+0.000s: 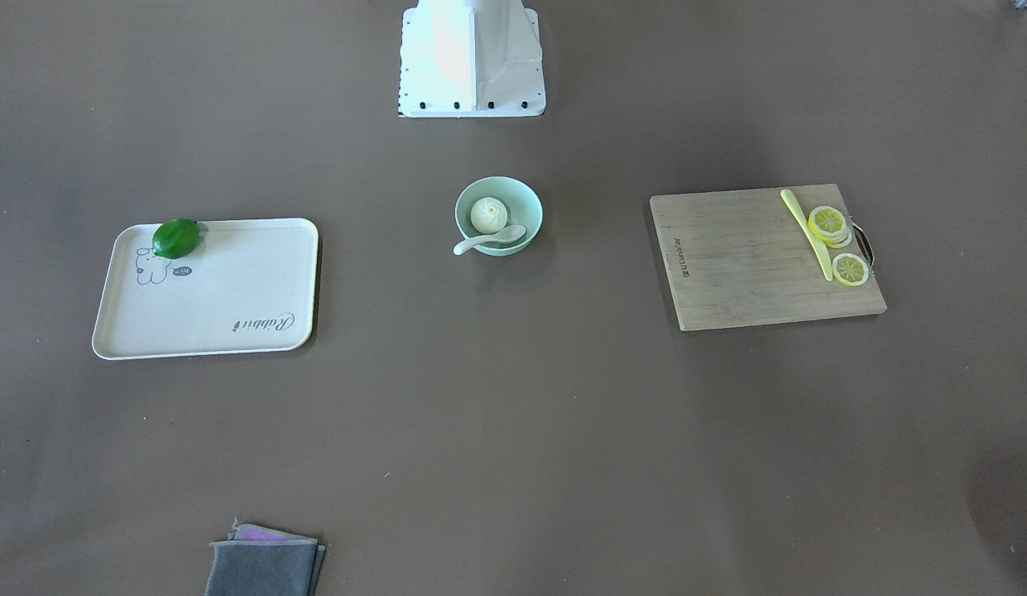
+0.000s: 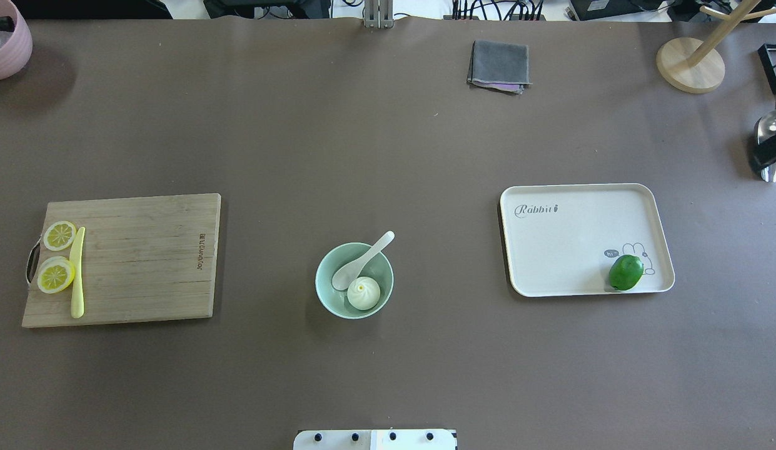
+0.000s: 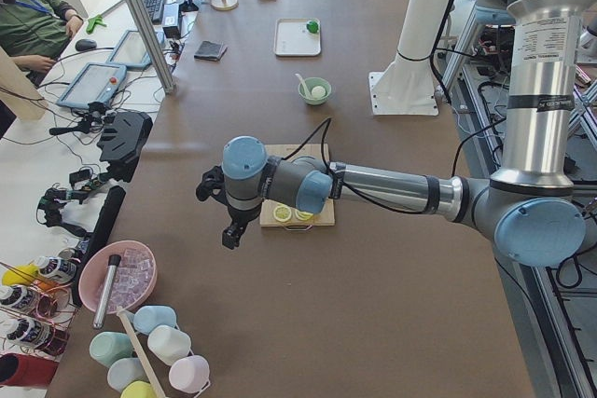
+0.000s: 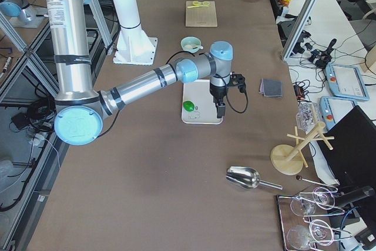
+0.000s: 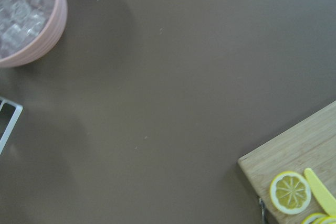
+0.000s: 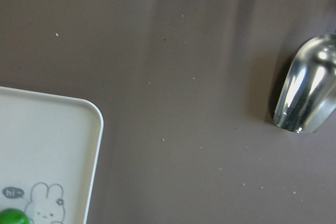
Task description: Put spoon and bun in bowl
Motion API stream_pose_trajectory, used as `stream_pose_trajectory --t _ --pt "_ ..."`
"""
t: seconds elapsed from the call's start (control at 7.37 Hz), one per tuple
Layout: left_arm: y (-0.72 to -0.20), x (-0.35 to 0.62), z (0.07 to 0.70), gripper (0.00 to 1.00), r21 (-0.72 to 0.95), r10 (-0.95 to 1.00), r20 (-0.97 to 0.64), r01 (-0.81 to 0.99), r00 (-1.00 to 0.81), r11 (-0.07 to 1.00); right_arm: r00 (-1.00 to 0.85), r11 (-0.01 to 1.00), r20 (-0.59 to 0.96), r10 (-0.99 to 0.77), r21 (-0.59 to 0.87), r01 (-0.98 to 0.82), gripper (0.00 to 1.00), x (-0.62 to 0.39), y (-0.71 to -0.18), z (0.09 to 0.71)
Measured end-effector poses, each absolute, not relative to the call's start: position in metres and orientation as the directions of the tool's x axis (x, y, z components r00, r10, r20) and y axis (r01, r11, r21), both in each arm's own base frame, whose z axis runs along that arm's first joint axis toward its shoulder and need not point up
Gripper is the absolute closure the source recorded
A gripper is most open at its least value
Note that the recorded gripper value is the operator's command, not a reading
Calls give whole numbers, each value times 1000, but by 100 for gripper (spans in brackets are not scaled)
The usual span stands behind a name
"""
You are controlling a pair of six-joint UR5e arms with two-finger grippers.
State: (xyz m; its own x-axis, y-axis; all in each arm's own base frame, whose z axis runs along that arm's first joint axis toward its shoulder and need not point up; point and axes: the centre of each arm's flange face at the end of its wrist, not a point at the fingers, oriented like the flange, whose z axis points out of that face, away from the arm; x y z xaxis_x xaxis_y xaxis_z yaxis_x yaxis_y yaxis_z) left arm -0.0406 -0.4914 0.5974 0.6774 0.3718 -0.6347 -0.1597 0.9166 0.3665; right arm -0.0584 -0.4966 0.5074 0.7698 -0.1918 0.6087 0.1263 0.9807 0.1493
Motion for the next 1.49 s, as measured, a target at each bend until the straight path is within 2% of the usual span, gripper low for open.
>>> stream_pose_trajectory --t 0.27,0.54,1.49 --pt "-465 -49 640 2 288 307 -650 -148 695 946 738 986 654 -168 114 123 0 17 -467 576" --pt "-453 -51 665 2 245 276 -659 -146 700 958 743 998 666 -62 23 63 0 61 -435 633" --pt "-456 -50 651 2 297 313 -642 -150 700 943 742 999 670 -24 -8 40 0 72 -426 649"
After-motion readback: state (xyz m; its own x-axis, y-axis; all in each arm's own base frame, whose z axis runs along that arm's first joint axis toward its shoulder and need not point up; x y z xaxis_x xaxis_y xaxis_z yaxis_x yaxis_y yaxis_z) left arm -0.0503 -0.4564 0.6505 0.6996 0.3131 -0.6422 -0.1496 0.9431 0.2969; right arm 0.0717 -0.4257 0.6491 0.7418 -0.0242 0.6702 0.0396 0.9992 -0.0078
